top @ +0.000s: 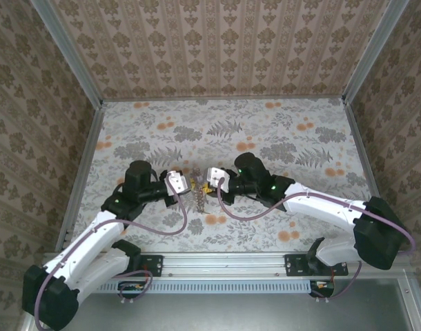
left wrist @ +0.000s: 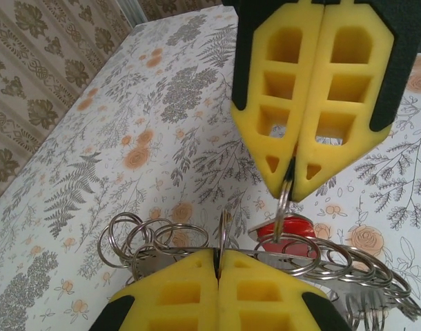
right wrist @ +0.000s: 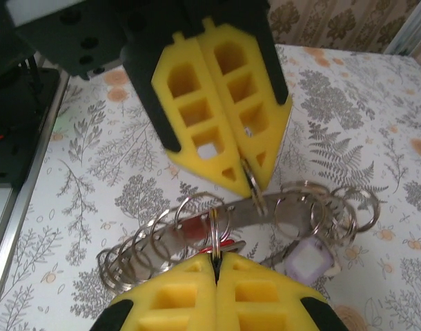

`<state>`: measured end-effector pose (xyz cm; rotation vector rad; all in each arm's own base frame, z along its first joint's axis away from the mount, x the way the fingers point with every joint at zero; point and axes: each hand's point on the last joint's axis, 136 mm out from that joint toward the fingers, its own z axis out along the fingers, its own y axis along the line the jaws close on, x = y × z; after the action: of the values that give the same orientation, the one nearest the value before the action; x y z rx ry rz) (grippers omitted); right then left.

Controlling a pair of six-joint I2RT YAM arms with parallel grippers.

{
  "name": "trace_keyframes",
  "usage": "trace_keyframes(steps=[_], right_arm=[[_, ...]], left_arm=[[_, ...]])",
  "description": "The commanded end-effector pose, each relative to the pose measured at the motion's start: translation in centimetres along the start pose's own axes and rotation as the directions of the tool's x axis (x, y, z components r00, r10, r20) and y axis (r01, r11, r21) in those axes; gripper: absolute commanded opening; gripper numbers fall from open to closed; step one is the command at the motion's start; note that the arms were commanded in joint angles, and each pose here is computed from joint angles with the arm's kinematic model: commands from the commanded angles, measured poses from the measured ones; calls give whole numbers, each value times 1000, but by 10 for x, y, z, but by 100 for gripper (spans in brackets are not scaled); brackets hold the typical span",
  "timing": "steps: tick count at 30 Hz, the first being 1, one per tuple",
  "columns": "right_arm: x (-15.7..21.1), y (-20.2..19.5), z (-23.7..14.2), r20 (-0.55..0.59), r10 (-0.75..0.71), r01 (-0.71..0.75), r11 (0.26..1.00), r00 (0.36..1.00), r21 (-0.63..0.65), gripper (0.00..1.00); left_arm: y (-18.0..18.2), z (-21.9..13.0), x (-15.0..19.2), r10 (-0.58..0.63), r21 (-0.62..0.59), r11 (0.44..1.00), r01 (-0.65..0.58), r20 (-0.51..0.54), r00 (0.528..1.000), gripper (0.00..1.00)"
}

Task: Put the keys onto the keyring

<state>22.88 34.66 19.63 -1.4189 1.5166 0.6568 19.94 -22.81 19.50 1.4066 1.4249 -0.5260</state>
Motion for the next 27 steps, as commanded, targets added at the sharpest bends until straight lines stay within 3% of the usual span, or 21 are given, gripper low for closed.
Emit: trace_keyframes(steps=[1,12,21,27], right_arm=[[-16,-7,3,64,28,-29,999,998,22,0],[-16,-14,3,83,135,-139,989,987,46,0],[2,-19,-1,80,225,-230,971,971,67,0],[3,-12,-6,82,241,-242,970,967,-4,0]], left_arm=[[7,0,-12,16,-36,999,-15,30,999,0],[7,-2,-16,33,-62,998,-30,41,999,0],[4,-9,-37,33,-58,998,-25,142,989,0],[-1,-9,-39,22,-31,999,-17,166,986,0]])
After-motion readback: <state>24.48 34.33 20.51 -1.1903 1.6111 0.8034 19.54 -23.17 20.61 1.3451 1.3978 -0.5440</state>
